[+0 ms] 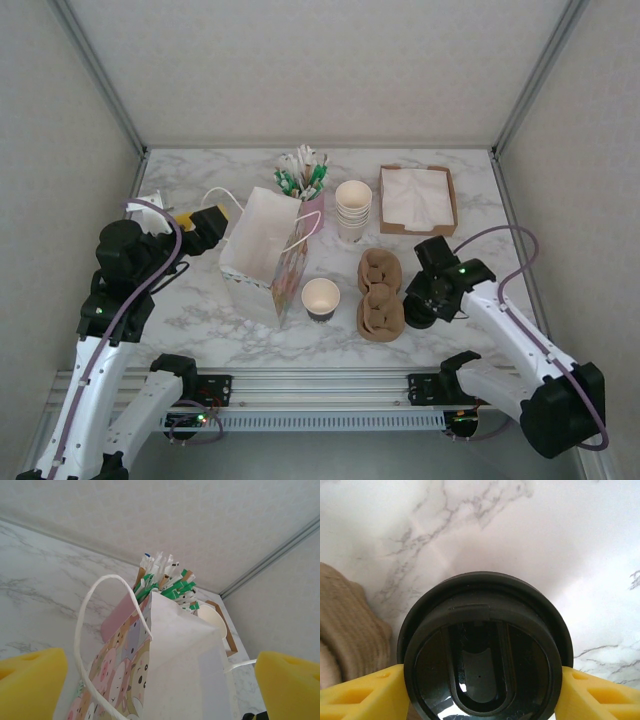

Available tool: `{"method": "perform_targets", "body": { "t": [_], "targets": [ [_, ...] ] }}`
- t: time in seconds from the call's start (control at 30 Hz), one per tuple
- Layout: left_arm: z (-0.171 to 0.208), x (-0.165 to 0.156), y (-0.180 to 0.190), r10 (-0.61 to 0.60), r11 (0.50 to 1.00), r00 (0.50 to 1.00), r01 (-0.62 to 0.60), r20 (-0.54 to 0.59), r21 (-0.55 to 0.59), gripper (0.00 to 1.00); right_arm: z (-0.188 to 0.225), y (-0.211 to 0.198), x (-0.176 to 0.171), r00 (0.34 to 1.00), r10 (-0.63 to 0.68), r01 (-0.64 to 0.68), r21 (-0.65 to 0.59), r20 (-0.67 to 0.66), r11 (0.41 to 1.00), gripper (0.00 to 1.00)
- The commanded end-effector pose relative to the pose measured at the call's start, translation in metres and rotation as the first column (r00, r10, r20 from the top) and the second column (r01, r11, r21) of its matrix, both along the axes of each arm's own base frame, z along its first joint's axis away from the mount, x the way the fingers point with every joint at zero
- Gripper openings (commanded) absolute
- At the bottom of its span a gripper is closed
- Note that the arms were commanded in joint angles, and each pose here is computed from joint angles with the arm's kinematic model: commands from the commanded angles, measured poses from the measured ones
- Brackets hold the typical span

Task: Pack the takeout coffee

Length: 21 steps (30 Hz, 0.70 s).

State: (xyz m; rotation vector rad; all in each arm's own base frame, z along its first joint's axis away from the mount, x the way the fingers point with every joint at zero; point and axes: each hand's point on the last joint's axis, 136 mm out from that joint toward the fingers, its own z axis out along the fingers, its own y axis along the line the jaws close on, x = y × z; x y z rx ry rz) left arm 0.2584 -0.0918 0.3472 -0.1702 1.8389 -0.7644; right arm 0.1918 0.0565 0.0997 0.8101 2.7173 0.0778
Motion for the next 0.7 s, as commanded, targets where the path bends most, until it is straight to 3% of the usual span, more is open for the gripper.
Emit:
{"method": "perform_targets", "body": {
  "t": [0.0,0.13,0.37,0.5,0.67],
  "targets": [
    [0.001,0.0,0.001,-0.002,1.0,1.0,0.002,0.007,0.01,0.96,0.024,-0.006,0.004,0.996,0.068,-0.066,-0.042,0.051,0.997,0.7],
    [0.001,-0.001,0.001,-0.006,1.0,1.0,0.006,0.007,0.008,0.96,0.052,0.004,0.01,0.973,0.189,-0.187,-0.031,0.131,0.982,0.64],
    [0.0,0.0,0.001,-0.006,1.0,1.0,0.006,0.004,0.007,0.96,0.099,0.046,0.011,0.875,0.418,-0.42,-0.045,0.245,0.906,0.63],
    [0.0,0.0,0.001,-0.001,1.0,1.0,0.001,0.004,0.008,0.96,0.107,0.087,0.009,0.797,0.55,-0.553,-0.066,0.25,0.831,0.64],
    [0.0,0.001,0.002,0.002,1.0,1.0,-0.002,0.003,0.01,0.96,0.108,0.145,-0.003,0.662,0.715,-0.717,-0.089,0.224,0.692,0.66]
  ]
}}
